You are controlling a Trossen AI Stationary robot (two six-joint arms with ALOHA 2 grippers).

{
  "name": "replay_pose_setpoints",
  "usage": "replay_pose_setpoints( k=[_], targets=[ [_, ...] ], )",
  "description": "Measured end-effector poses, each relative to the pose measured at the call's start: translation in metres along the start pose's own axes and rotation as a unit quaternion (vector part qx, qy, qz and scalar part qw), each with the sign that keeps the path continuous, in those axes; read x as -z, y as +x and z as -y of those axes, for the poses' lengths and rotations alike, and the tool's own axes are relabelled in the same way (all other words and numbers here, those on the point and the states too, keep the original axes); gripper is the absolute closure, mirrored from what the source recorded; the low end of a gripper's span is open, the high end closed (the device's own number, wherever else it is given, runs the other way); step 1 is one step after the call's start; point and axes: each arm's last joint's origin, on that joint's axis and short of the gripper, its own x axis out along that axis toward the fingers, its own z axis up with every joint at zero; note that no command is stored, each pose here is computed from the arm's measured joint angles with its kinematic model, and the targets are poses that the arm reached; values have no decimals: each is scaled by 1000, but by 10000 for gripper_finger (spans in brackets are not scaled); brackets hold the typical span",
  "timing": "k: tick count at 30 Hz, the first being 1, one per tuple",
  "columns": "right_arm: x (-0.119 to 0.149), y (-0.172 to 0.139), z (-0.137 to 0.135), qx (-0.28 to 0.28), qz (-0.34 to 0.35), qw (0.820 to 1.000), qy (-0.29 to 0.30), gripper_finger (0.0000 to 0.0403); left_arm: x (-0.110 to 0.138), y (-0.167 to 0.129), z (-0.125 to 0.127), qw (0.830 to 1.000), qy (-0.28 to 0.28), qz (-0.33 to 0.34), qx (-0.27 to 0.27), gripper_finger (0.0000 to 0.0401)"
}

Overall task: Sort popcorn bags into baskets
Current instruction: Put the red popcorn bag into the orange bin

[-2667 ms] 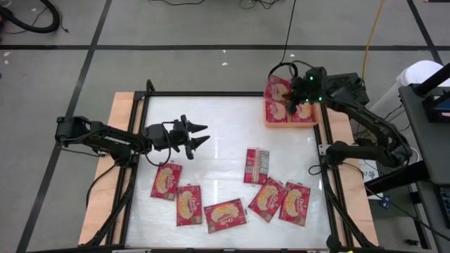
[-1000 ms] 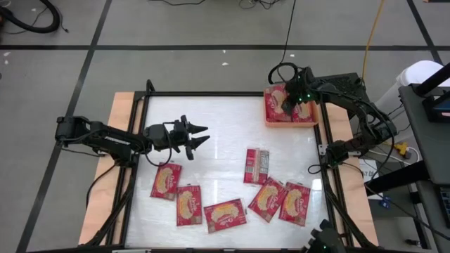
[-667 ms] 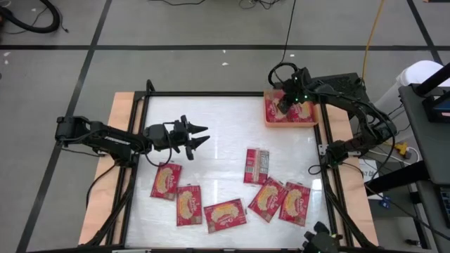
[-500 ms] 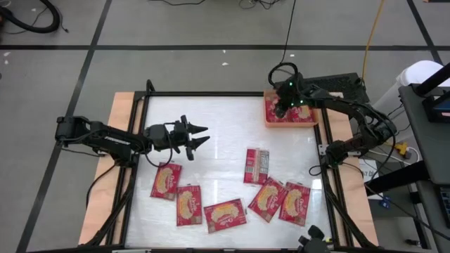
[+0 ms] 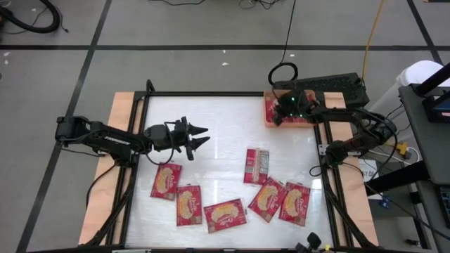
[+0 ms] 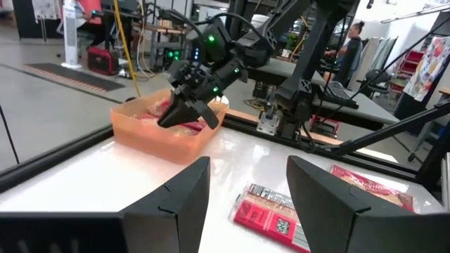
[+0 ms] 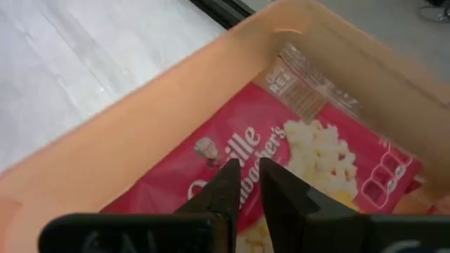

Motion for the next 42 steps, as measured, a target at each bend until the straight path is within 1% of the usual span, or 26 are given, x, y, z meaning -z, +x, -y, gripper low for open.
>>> replay_pose_setpoints(
  k=[4,8,10,13,16,19,20,22,26,28,30,33,34,36,37,39,41,42],
  targets=[
    [10,0,-1,-1,-10,1000,6,362,1,0,2,1000,-4,-1,5,210],
    [13,1,-2,-4,-15,1000,20,363,1,-1,5,1000,-2,-2,8,210],
    [12,1,-2,-3,-10,1000,23,363,3,-1,5,1000,-1,-5,-16,210],
    [6,-3,-3,-3,15,999,38,363,10,-2,4,997,6,-34,-67,210],
    [-5,-13,-9,-13,56,997,43,363,18,-4,8,995,16,-65,-80,210],
    [-15,-27,-22,-36,93,994,33,363,26,-6,11,989,28,-105,-100,210],
    [-18,-32,-28,-49,106,993,26,363,29,-5,12,985,29,-129,-113,210],
    [-23,-39,-42,-94,123,988,6,362,30,-3,14,971,28,-193,-139,210],
    [-27,-49,-79,-173,157,972,-38,362,21,1,17,928,15,-315,-199,210],
    [-29,-52,-96,-204,182,960,-61,362,17,-1,19,910,18,-357,-210,210],
    [-29,-55,-113,-234,196,949,-84,362,14,-2,24,902,20,-384,-195,210],
    [-25,-58,-135,-271,211,932,-116,362,16,-4,29,895,13,-424,-141,210],
    [-24,-60,-141,-281,215,927,-125,362,17,-5,31,891,5,-436,-124,210],
    [-20,-62,-152,-298,214,919,-146,362,18,-6,33,886,-34,-450,-105,209],
    [-17,-62,-156,-305,212,915,-156,362,19,-7,34,881,-58,-460,-95,208],
    [-12,-62,-164,-317,202,911,-173,362,21,-9,36,869,-80,-483,-73,200],
    [-7,-61,-172,-326,198,905,-187,362,23,-13,37,855,-78,-509,-57,189],
    [-5,-60,-174,-330,195,903,-195,362,25,-16,36,847,-69,-524,-58,183]
  ],
)
